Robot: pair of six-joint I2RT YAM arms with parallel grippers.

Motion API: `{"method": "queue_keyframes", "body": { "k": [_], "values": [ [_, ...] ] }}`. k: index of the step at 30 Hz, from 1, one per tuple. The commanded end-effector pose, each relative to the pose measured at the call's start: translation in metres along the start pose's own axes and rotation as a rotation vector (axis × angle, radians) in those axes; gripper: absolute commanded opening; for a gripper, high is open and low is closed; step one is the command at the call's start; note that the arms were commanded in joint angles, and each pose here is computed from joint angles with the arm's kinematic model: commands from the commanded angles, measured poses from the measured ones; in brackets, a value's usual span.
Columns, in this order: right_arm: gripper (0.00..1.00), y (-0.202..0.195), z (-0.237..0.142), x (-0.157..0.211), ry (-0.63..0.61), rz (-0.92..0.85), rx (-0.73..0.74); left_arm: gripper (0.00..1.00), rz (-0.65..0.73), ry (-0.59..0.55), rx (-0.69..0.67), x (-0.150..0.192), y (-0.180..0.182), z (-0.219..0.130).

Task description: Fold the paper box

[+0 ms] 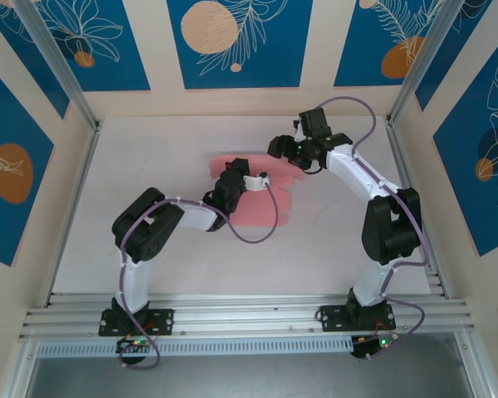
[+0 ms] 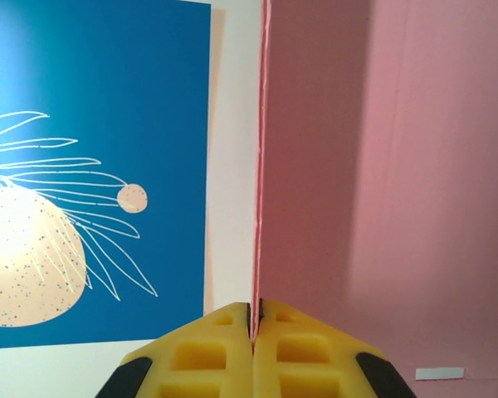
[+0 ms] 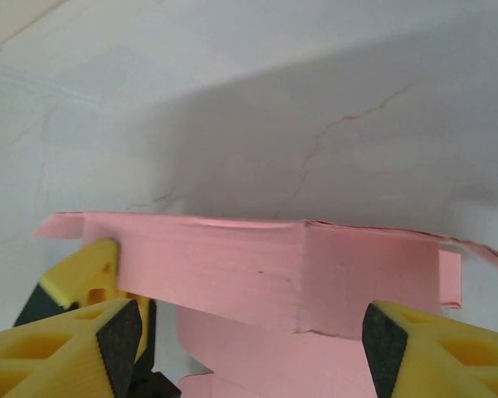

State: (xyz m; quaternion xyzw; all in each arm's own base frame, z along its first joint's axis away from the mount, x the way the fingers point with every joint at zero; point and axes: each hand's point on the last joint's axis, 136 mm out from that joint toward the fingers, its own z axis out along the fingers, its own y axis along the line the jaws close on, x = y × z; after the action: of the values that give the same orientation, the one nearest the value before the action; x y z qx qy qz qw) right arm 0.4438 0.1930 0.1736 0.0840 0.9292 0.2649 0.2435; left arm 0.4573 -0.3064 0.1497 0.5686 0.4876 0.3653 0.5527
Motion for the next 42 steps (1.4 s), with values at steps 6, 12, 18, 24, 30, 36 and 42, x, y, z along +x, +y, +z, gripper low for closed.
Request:
{"method": "queue_keyframes", "body": {
  "k": [6,12,18,24,30,36,42],
  "values": [
    [0.76,0.002,0.019,0.003,0.045,0.036,-0.012,0.00,-0.040,0.002,-0.032,-0.004,-0.004,0.000],
    [0.76,0.004,0.033,0.005,0.073,0.070,-0.039,0.00,-0.034,0.011,-0.034,-0.007,-0.010,0.003],
    [0.71,0.011,0.045,0.006,0.083,0.102,-0.115,0.00,-0.039,0.014,-0.023,-0.010,-0.014,0.004],
    [0.58,0.016,0.055,0.010,0.086,0.140,-0.199,0.00,-0.050,0.007,-0.014,-0.015,-0.017,0.003],
    [0.42,0.009,0.056,0.011,0.079,0.150,-0.204,0.00,-0.034,0.017,-0.007,-0.013,-0.022,0.006],
    [0.50,-0.010,0.035,0.015,0.029,0.148,-0.198,0.00,0.002,0.038,0.003,-0.008,-0.032,0.011],
    [0.55,-0.032,0.006,0.024,-0.036,0.167,-0.198,0.00,0.030,0.054,0.001,0.000,-0.040,0.012]
  ]
}}
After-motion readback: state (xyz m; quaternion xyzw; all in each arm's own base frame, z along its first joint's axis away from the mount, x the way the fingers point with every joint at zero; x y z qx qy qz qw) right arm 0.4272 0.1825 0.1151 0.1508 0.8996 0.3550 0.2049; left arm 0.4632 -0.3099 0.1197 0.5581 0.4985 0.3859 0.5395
